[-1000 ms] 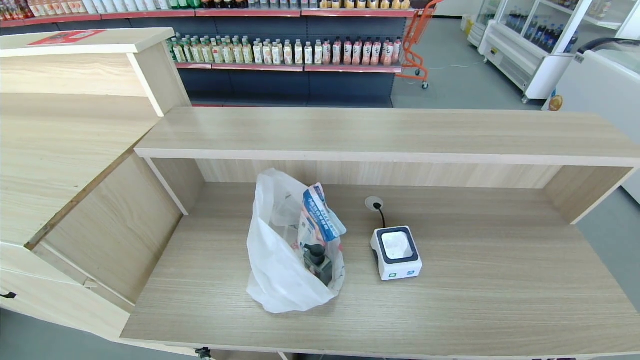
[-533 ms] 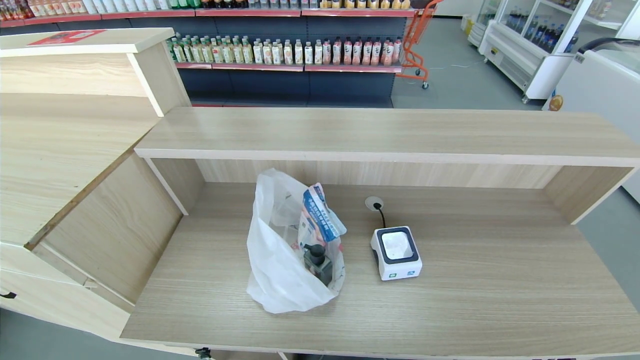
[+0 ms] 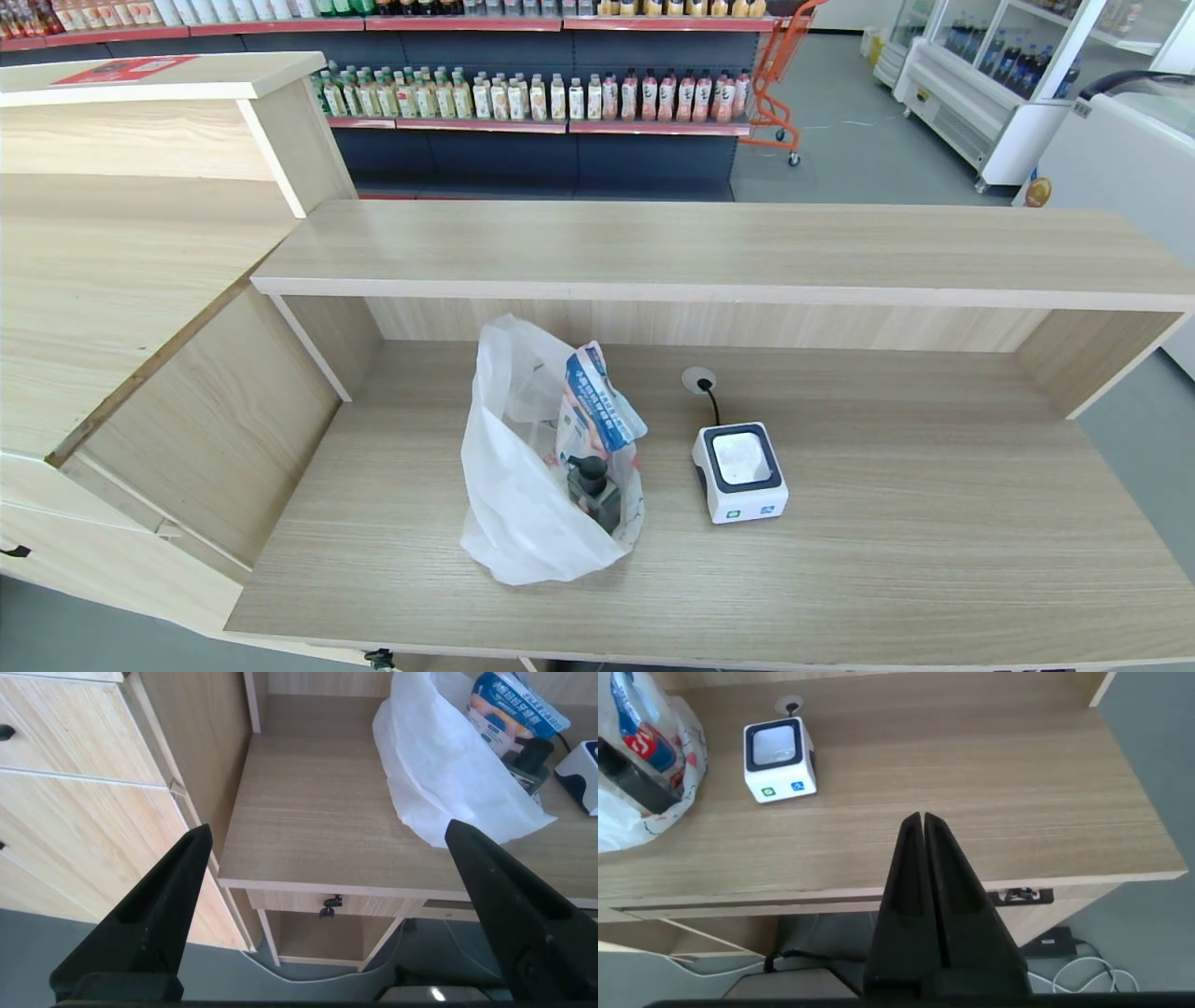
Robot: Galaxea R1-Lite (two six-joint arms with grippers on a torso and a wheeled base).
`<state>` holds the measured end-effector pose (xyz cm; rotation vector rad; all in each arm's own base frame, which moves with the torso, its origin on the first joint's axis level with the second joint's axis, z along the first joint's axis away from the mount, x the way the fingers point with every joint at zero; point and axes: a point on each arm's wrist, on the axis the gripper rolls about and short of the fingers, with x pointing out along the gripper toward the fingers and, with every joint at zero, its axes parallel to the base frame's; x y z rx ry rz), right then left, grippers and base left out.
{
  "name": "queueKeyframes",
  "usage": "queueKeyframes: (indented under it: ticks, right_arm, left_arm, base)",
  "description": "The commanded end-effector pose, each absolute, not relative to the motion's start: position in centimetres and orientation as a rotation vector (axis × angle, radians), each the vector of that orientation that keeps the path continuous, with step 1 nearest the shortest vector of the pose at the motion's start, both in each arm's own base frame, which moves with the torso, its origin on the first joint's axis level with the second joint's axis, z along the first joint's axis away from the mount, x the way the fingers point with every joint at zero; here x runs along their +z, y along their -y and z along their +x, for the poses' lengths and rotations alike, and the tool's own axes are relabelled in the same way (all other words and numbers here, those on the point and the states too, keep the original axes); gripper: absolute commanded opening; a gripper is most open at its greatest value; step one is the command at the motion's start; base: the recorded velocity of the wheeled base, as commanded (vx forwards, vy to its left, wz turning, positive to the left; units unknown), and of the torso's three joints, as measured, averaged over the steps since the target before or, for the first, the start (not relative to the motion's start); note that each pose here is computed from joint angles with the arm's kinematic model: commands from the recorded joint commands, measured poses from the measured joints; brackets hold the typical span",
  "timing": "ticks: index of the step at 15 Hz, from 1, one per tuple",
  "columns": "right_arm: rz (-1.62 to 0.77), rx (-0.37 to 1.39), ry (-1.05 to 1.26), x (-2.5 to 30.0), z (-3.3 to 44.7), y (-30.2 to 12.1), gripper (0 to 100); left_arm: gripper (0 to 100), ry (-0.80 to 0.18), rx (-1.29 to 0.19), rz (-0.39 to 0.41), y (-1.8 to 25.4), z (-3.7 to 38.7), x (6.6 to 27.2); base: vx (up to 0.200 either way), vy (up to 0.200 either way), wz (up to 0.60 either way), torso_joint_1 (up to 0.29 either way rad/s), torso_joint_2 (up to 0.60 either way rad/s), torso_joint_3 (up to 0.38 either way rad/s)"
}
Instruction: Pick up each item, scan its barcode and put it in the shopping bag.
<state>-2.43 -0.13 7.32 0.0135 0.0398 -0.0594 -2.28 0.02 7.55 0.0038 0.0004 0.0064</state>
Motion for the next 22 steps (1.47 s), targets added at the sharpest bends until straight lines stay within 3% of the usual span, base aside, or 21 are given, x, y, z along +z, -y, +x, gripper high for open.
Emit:
queueKeyframes:
  ticks: [1,9,15,20,22]
  right_arm:
    - [0.012,-0.059,-0.046,7.32,-2.4,0.13,0]
    - [0.014,-0.059,-0.046,7.32,-2.4,0.13,0]
    - [0.012,-0.06,-0.046,7.32,-2.4,0.13,0]
    - [0.012,-0.059,-0.046,7.32,-2.4,0.14,0]
    - [0.014,-0.06,-0.046,7.32,-2.4,0.13,0]
  left_arm:
    - [100,0.0,0.008,0.003,-0.02,-2.28,7.55]
    - [100,0.0,0.006,0.011,-0.02,-2.28,7.55]
    - [100,0.0,0.006,0.011,-0.02,-2.28,7.55]
    - [100,0.0,0.008,0.006,-0.02,-2.28,7.55]
    - [100,0.0,0.008,0.006,-0.02,-2.28,7.55]
  base:
    - [0.0,0.0,0.0,0.0,0.0,0.0]
    - [0.0,-0.175,0.0,0.005,0.0,0.0]
    - [0.0,0.0,0.0,0.0,0.0,0.0]
    - [0.2,0.0,0.0,0.0,0.0,0.003]
    - [0.0,0.0,0.0,0.0,0.0,0.0]
